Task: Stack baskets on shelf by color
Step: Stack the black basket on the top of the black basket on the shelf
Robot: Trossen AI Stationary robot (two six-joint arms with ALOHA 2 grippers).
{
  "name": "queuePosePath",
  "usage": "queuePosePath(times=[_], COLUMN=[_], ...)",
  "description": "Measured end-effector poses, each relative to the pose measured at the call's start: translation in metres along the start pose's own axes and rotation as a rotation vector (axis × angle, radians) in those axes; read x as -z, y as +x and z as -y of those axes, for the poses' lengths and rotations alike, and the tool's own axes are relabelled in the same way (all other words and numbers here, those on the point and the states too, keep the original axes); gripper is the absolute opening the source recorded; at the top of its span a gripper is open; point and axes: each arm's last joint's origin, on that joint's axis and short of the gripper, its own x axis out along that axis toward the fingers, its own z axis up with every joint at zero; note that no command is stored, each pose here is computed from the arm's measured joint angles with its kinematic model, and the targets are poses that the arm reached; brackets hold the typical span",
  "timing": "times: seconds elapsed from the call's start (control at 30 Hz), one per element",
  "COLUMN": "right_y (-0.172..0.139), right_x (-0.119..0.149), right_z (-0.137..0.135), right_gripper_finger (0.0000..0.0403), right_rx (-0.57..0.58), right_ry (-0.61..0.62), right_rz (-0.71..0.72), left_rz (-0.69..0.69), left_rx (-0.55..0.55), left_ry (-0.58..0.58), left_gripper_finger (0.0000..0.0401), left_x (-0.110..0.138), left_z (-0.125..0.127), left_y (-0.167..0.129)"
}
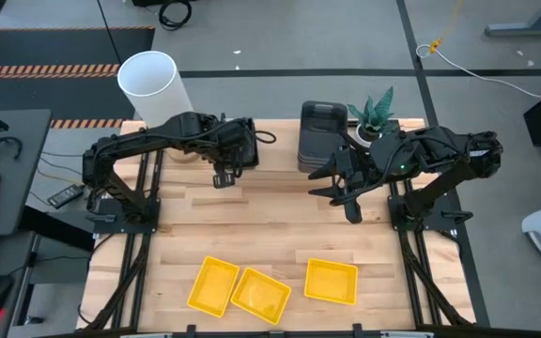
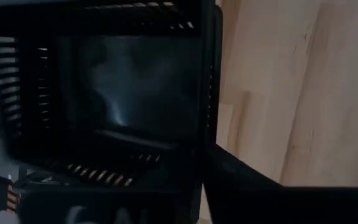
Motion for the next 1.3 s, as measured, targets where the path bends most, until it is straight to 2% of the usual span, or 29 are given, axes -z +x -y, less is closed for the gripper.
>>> queuePosePath(times=[0.3, 0.43, 0.67, 0.9, 1.0, 1.17, 1.3], right_y=[0.0, 0.0, 0.0, 0.0, 0.0, 0.0, 0.0], right_x=[0.0, 0.0, -0.001, -0.001, -0.001, -0.001, -0.001], right_z=[0.0, 0.0, 0.0, 0.0, 0.0, 0.0, 0.0], right_gripper_finger=[0.0158, 0.0158, 0.0158, 0.0158, 0.0158, 0.0158, 0.0158], right_rx=[0.0, 0.0, -0.001, -0.001, -0.001, -0.001, -0.001], right_ry=[0.0, 0.0, -0.004, -0.007, -0.006, -0.006, 0.001], right_rz=[0.0, 0.0, 0.009, 0.011, 0.012, 0.011, 0.01], left_rz=[0.045, 0.115, 0.173, 0.072, 0.031, -0.031, -0.06], left_rx=[0.012, 0.019, 0.04, -0.05, -0.05, -0.046, -0.057], left_ry=[-0.037, -0.036, -0.05, -0.034, -0.023, 0.07, 0.034], left_gripper_finger=[0.0145, 0.0163, 0.0185, 0.0225, 0.0231, 0.022, 0.0207], left_x=[0.004, 0.004, -0.002, 0.005, 0.009, 0.016, 0.019], left_z=[-0.002, 0.0, 0.016, 0.019, 0.021, 0.024, 0.02], left_y=[-0.01, -0.021, -0.021, 0.003, 0.014, 0.028, 0.03])
